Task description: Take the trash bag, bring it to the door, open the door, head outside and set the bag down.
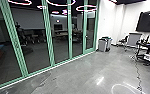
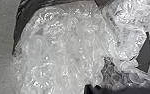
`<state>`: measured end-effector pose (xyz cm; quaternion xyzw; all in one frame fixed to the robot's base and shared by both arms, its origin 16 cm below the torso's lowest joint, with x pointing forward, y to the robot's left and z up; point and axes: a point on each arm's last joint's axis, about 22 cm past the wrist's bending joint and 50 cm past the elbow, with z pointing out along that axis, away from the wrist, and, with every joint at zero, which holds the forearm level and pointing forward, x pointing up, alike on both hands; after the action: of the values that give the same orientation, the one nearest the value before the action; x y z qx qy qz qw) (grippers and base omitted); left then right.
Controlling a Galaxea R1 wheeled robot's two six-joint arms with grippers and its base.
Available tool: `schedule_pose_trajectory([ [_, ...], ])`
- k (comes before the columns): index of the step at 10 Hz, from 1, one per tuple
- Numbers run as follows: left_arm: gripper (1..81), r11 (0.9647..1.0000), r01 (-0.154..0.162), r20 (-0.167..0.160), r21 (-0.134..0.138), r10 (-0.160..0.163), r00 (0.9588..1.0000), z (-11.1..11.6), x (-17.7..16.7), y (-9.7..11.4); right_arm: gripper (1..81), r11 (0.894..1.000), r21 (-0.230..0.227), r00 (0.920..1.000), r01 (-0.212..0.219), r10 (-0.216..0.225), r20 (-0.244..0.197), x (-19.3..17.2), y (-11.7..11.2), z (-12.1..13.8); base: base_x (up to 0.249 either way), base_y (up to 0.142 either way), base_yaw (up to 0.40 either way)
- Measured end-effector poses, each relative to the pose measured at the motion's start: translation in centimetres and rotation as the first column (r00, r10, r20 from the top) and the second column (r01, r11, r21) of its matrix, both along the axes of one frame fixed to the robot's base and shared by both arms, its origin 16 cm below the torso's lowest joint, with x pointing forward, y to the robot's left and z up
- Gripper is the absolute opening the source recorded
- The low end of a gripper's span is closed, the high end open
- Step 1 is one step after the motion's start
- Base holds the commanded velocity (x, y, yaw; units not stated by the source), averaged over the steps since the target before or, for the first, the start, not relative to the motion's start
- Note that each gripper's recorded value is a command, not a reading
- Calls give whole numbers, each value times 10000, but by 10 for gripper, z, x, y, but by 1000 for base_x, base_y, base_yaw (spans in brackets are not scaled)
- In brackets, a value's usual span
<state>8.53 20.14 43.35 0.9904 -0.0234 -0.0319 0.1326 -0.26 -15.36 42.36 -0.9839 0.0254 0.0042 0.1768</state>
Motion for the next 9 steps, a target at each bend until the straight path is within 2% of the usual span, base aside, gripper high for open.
schedule_pose_trajectory([
  [2,10,10000,74,71,-2,-74,9999,0,4,-2,811,10000,-30,10000,-5,5,24,3,-2,0,131,-72,0],
  [4,10,9999,93,52,-83,-93,9999,1,2,-9,811,10000,-57,10000,9,-9,13,1,-4,-1,131,0,0],
  [9,10,9999,91,66,-70,-91,9999,0,3,-8,811,10000,-64,10000,10,-10,31,2,-5,-1,132,0,0],
])
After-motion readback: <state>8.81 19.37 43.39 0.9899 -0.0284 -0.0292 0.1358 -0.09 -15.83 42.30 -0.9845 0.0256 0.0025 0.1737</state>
